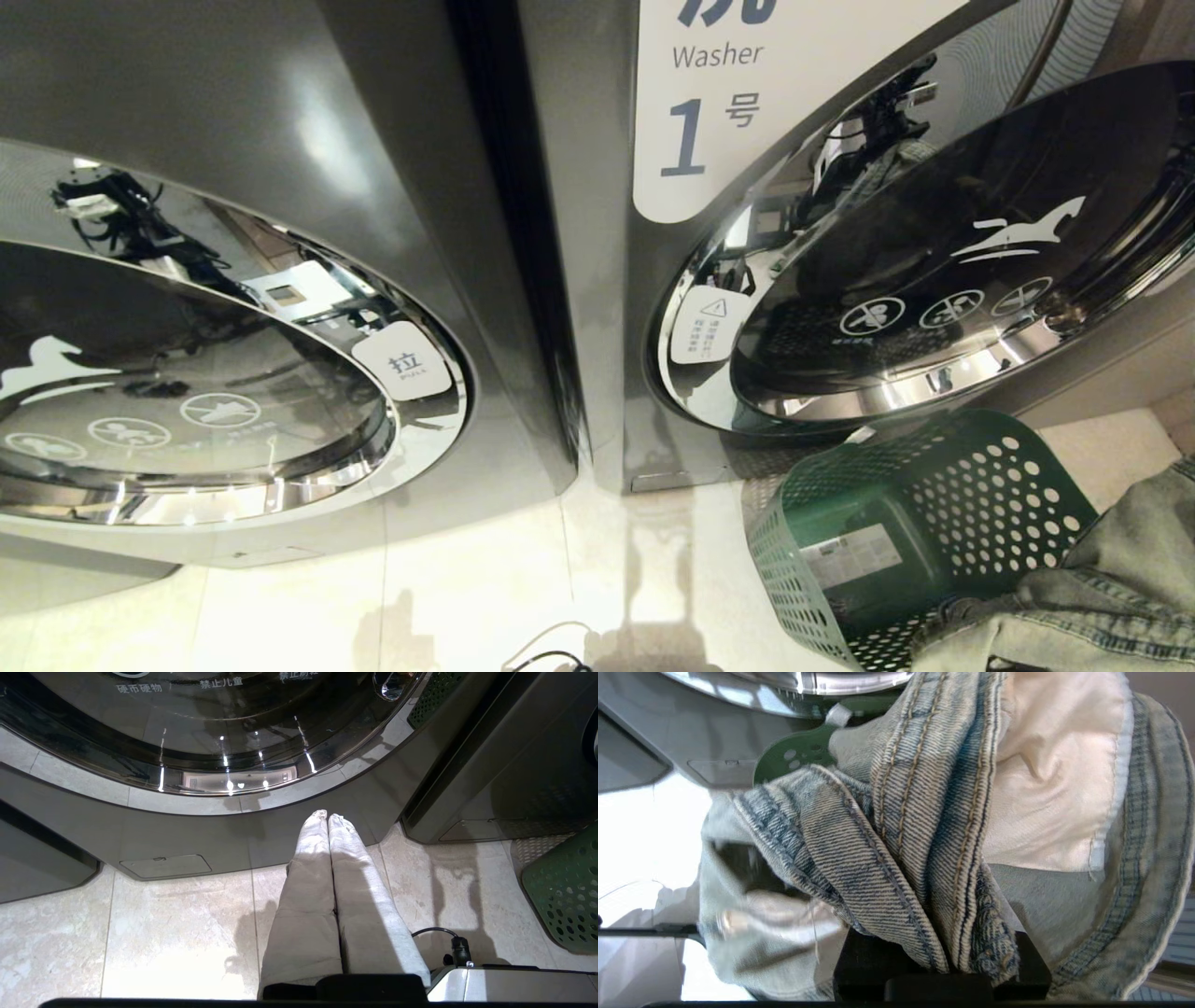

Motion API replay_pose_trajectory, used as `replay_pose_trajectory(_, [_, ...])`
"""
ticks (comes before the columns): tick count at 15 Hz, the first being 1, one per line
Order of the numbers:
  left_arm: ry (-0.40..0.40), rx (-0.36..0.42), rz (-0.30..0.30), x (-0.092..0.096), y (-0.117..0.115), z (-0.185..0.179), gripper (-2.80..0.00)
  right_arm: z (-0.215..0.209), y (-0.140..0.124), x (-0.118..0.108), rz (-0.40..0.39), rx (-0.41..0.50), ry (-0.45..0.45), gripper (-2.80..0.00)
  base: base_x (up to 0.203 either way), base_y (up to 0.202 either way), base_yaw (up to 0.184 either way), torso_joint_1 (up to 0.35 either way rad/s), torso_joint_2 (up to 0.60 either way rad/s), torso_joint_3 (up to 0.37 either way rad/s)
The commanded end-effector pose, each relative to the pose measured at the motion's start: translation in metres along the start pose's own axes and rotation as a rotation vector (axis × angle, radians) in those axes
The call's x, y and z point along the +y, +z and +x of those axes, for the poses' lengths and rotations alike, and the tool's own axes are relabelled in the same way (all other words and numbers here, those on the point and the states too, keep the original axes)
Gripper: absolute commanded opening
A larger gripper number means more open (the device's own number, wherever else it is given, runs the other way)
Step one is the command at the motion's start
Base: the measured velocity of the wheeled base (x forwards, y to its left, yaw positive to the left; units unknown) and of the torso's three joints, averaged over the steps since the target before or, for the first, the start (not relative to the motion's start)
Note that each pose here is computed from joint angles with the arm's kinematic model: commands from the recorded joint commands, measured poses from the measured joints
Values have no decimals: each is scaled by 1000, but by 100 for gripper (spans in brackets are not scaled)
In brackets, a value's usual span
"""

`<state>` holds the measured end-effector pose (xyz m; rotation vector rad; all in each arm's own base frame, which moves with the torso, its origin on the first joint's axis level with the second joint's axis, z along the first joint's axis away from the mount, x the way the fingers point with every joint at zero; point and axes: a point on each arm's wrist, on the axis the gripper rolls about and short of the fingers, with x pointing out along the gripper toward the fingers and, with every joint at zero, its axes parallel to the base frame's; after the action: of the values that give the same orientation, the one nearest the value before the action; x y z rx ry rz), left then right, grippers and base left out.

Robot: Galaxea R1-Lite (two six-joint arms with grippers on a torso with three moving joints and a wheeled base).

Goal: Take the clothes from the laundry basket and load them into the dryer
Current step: Put the clothes in the dryer

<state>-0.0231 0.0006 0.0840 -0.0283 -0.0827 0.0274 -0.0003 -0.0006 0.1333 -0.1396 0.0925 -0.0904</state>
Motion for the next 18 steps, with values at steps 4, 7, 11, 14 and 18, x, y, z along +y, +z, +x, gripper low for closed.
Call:
replay_pose_trajectory(4, [1, 27, 0, 0, -8, 2, -280, -2, 0, 0, -1, -15, -5, -280, 0, 0, 0, 0, 0, 0])
replay_pose_trajectory(7, [1, 27, 0, 0, -8, 1, -280, -3, 0, 0, -3, -17, -7, -280, 0, 0, 0, 0, 0, 0])
replay_pose_trajectory(11, [1, 27, 0, 0, -8, 2, -280, 1, 1, 0, -4, 8, 3, -280, 0, 0, 0, 0, 0, 0])
replay_pose_trajectory(14, [1, 27, 0, 0, -8, 2, -280, 5, 2, 0, -3, 36, 10, -280, 0, 0, 0, 0, 0, 0])
replay_pose_trajectory(18, [1, 27, 0, 0, -8, 2, -280, 6, 1, 0, -4, 51, 12, -280, 0, 0, 0, 0, 0, 0])
